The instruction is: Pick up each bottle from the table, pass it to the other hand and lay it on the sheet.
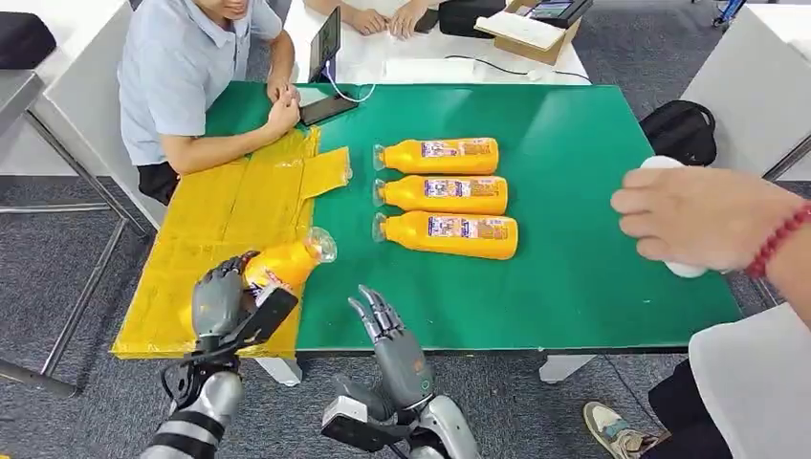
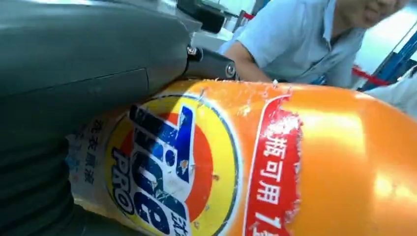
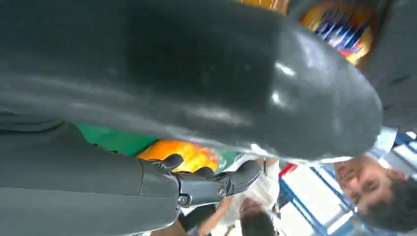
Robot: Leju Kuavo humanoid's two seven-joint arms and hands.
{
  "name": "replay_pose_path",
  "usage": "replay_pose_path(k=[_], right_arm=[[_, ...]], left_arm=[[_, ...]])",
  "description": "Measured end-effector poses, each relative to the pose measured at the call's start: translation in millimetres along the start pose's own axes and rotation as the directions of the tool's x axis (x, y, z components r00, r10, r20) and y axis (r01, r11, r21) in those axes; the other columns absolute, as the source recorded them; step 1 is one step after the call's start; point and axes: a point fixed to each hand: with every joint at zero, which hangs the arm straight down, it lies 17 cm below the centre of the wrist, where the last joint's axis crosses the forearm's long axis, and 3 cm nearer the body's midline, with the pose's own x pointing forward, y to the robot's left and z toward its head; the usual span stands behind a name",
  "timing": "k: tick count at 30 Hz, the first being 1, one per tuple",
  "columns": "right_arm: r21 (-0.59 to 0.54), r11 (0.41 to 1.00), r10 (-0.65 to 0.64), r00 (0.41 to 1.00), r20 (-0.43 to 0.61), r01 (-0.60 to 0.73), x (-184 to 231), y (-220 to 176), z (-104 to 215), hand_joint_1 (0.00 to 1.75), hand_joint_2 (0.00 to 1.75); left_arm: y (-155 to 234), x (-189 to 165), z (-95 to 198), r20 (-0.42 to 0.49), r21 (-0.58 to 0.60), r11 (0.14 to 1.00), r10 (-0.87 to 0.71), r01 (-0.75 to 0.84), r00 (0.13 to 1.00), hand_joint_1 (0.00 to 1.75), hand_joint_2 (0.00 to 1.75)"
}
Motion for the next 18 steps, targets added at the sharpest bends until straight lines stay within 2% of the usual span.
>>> replay_pose_path(k=[3,5,6,7,8,9,13,18], right_arm=[[0.023,1.0,-0.02,1.0,0.003,0.02,1.9,5.2,1.9,0.0,0.0],[0.037,0.999,-0.03,1.0,0.005,0.03,3.0,8.2,2.9,0.0,0.0],[0.044,0.998,-0.035,0.999,0.005,0.035,3.1,9.6,3.5,0.0,0.0],[0.049,0.998,-0.037,0.999,0.008,0.037,3.9,10.8,4.1,0.0,0.0],[0.055,0.998,-0.04,0.999,0.008,0.039,3.6,11.8,4.7,0.0,0.0],[0.059,0.997,-0.043,0.999,0.008,0.043,4.1,12.8,5.1,0.0,0.0],[0.059,0.997,-0.055,0.998,0.01,0.054,4.5,13.1,5.9,0.0,0.0],[0.056,0.997,-0.062,0.998,0.009,0.061,4.5,12.8,6.0,0.0,0.0]], left_arm=[[-13.2,-9.6,-12.8,0.0,-0.072,0.993,-0.092,0.092,0.996,1.66,1.75],[-20.0,-13.5,-19.8,0.011,-0.111,0.982,-0.155,0.155,0.988,1.2,1.75],[-24.8,-16.2,-22.2,0.019,-0.138,0.972,-0.188,0.189,0.982,1.06,1.75],[-29.0,-18.2,-24.3,0.027,-0.161,0.962,-0.218,0.219,0.976,0.84,1.75],[-32.4,-19.3,-26.3,0.036,-0.182,0.953,-0.241,0.244,0.97,0.12,1.75],[-37.0,-20.9,-27.0,0.046,-0.207,0.941,-0.262,0.266,0.964,0.0,1.75],[-54.8,-24.8,-28.6,0.063,-0.318,0.906,-0.272,0.278,0.96,0.0,1.75],[-64.1,-20.9,-28.8,0.057,-0.393,0.903,-0.166,0.175,0.984,0.0,1.75]])
